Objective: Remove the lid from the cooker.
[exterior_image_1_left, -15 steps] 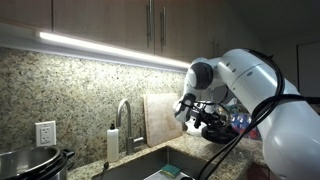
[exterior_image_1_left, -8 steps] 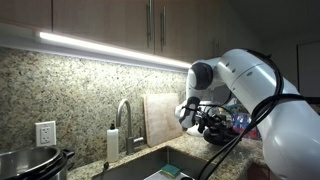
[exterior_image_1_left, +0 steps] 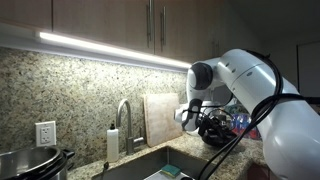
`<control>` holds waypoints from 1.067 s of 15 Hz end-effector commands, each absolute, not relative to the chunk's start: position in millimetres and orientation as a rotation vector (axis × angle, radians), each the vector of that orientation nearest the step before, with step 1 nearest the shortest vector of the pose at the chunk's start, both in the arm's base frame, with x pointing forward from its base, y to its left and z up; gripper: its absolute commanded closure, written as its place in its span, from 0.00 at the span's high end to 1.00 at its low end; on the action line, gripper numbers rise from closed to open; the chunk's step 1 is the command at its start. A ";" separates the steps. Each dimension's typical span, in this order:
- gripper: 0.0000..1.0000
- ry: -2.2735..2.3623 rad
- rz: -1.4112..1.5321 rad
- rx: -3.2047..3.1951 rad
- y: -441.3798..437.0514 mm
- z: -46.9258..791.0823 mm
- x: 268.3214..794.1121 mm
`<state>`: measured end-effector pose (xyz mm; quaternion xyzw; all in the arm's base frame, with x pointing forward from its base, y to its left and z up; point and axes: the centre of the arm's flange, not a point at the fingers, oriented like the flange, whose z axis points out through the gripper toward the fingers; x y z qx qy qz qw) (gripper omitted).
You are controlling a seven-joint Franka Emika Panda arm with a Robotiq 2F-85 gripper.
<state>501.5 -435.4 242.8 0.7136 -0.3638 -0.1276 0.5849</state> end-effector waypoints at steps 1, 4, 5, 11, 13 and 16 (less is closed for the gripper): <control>0.02 -0.796 -0.218 1.640 -430.4 252.1 495.9; 0.02 -0.759 -0.203 1.652 -427.9 245.1 499.8; 0.02 -0.743 -0.206 1.654 -427.3 242.5 501.3; 0.02 -0.655 -0.235 1.654 -423.4 234.9 497.3; 0.02 -0.638 -0.248 1.655 -421.4 232.4 494.6; 0.35 -0.603 -0.259 1.654 -421.0 229.3 492.5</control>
